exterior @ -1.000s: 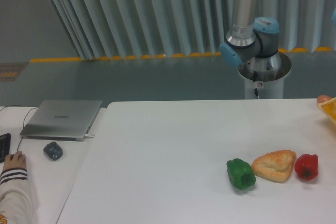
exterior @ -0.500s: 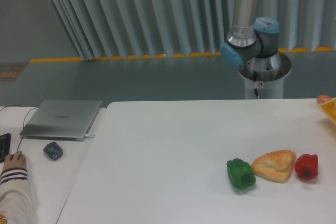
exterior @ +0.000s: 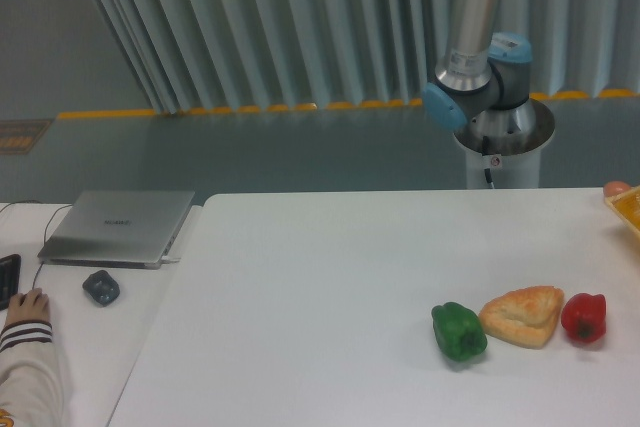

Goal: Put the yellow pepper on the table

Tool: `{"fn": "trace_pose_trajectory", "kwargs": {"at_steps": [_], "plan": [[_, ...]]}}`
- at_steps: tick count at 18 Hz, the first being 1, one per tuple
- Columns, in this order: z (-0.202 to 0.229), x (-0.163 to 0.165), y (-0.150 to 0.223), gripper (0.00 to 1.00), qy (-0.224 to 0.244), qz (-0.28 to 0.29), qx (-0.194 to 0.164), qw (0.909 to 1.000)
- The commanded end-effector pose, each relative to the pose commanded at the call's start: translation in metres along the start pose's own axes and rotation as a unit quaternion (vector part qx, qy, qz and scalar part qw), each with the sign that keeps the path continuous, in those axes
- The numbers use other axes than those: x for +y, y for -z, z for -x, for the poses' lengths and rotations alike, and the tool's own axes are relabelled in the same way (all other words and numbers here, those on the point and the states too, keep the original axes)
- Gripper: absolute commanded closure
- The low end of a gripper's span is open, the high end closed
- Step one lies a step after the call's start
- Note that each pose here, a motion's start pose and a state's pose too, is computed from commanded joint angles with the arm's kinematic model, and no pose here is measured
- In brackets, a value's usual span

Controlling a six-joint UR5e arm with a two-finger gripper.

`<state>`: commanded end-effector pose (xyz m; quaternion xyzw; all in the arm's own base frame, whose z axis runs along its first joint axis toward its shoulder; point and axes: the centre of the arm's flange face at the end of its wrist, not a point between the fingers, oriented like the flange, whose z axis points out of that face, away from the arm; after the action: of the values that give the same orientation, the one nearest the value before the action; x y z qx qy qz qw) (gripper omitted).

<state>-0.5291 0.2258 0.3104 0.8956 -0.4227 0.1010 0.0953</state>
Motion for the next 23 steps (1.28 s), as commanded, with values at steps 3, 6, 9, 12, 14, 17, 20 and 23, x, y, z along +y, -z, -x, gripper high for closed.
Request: {"fn": "trace_pose_trajectory", "kwargs": {"at_steps": [3,6,9,12,14,17,20,23], "plan": [[0.002,0.002,-0.003,0.0,0.0,0.0,0.002,1.0],[0.001,0.005,-0.005,0.0,0.003,-0.001,0.002,1.0],[0.001,0.005,-0.006,0.0,0.003,-0.002,0.004,1.0],[0.001,0.006,-0.01,0.0,0.003,-0.003,0.008,1.0],[0.0,0.005,-0.015,0.0,0.004,-0.006,0.012,0.9999],[0.0,0.004,-0.017,0.0,0.003,-0.008,0.014,0.9999],[-0.002,0.005,-0.021,0.0,0.004,-0.003,0.022,0.9998],[-0.002,0.006,-0.021,0.0,0.005,0.002,0.027,0.9996]]}}
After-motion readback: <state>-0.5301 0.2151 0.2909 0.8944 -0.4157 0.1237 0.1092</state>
